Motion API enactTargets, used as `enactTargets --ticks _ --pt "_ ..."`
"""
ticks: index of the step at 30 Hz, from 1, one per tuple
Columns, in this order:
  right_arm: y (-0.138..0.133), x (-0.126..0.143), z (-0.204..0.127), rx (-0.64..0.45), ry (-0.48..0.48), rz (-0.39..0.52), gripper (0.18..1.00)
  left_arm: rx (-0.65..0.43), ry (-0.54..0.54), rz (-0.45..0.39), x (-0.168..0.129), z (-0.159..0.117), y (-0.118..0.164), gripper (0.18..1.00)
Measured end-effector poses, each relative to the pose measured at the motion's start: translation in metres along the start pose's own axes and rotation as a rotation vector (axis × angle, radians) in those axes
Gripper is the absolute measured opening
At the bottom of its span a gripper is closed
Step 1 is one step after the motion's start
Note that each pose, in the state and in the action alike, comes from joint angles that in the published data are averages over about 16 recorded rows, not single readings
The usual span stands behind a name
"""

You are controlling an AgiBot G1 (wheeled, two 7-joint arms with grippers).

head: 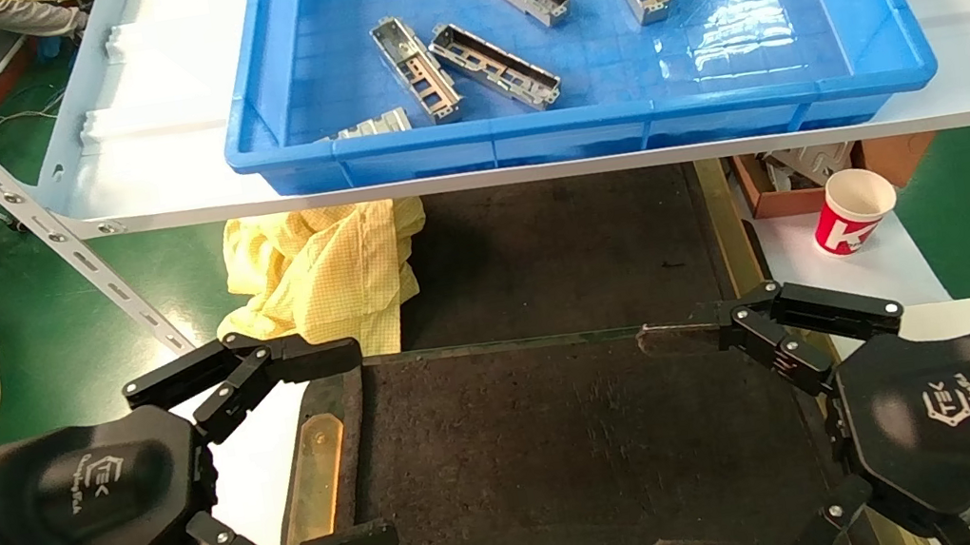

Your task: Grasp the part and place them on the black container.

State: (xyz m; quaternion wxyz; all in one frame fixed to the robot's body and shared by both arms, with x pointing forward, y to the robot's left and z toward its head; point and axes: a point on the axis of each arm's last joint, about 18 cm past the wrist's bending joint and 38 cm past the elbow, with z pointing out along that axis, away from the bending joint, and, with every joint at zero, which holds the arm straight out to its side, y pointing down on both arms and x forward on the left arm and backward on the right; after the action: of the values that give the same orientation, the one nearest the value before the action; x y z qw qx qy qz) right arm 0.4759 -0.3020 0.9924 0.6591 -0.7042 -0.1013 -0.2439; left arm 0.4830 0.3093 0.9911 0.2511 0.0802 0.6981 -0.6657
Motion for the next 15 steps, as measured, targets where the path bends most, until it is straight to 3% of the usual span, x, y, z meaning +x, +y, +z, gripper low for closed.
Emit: enactTargets --ticks 15 --pt "0.0000 0.0000 0.0000 0.000 0.000 0.000 1.001 0.000 0.000 0.000 0.0000 0.0000 0.0000 0.995"
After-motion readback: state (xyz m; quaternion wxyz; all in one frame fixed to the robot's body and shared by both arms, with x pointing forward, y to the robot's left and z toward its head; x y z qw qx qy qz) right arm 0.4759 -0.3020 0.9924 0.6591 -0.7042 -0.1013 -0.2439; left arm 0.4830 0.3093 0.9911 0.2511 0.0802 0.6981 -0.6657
